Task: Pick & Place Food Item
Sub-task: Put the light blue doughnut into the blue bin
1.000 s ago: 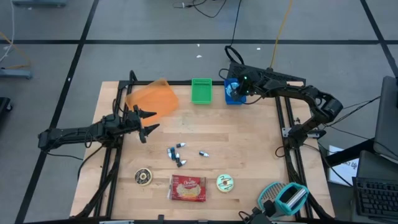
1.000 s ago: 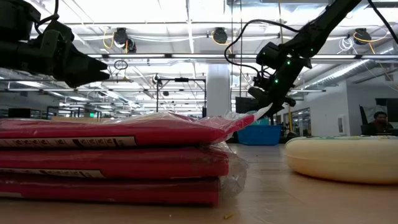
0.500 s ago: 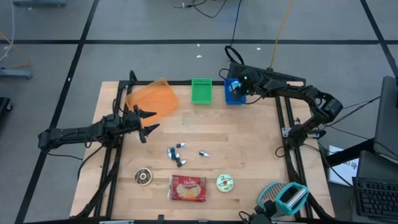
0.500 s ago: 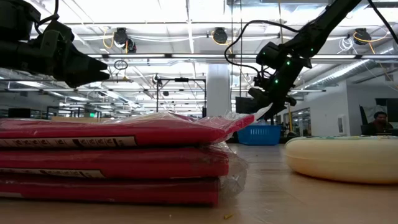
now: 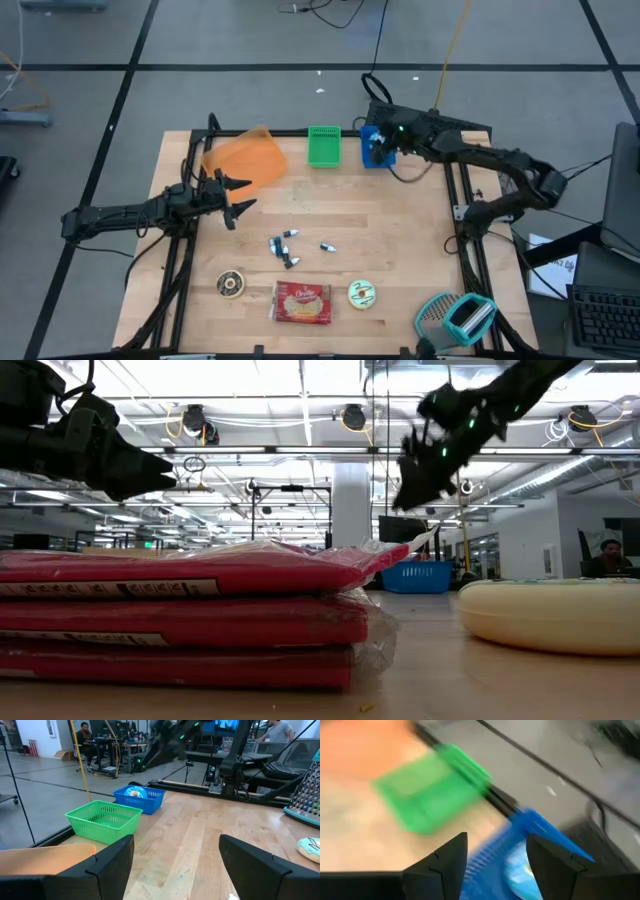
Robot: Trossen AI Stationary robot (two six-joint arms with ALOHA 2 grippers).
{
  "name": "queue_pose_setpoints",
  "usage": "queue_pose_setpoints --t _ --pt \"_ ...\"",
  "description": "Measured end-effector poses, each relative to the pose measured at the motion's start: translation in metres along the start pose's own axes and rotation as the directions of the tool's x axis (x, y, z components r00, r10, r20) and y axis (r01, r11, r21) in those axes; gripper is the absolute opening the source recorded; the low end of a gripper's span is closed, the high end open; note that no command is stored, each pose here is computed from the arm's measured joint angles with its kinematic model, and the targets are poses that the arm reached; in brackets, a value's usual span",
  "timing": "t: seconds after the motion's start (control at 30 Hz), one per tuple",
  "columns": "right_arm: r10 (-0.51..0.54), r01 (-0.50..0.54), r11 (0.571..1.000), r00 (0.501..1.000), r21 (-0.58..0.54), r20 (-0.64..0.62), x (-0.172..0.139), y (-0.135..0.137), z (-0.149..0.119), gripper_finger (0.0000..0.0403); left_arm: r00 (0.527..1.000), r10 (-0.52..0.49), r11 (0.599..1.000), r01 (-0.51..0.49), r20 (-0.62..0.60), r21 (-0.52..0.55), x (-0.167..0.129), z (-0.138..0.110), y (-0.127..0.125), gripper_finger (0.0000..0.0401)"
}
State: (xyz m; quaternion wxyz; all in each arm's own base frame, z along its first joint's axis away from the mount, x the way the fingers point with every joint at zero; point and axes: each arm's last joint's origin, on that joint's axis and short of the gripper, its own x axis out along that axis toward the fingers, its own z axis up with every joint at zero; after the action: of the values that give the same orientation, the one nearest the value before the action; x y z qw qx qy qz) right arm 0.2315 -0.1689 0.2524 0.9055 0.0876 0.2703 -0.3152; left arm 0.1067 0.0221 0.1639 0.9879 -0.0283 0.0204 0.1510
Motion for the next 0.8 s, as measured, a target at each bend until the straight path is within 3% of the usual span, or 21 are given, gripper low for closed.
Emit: queue_pose_setpoints --t 0.17,0.37,0.5,0.6,0.8 --pt "0.243 -0.228 0.965 0.963 -0.126 0.119 -0.046 0.058 0.013 0.0192 1.0 0.0 1.0 0.0 -0.001 0.0 0.0 0.0 0.0 0.0296" --pt "0.513 -0.477 0.836 0.855 -0.273 0.075 -0.09 0.144 -0.008 0.0196 1.0 0.0 1.0 0.0 0.0 0.0 0.0 0.0 0.0 0.0296" --pt "0.543 -0.512 0.782 0.84 -0.356 -0.015 -0.108 0.198 -0.042 0.0207 1.0 0.0 1.0 0.0 0.0 0.0 0.0 0.0 0.0 0.0296" --pt "0.573 -0.574 0.746 0.812 -0.338 -0.116 -0.114 0.228 -0.07 0.0227 1.0 0.0 1.0 0.0 0.0 0.0 0.0 0.0 0.0 0.0296" --pt "0.48 -0.591 0.752 0.794 -0.291 -0.373 -0.101 0.253 -0.122 0.0268 1.0 0.0 1.0 0.0 0.0 0.0 0.0 0.0 0.0 0.0296"
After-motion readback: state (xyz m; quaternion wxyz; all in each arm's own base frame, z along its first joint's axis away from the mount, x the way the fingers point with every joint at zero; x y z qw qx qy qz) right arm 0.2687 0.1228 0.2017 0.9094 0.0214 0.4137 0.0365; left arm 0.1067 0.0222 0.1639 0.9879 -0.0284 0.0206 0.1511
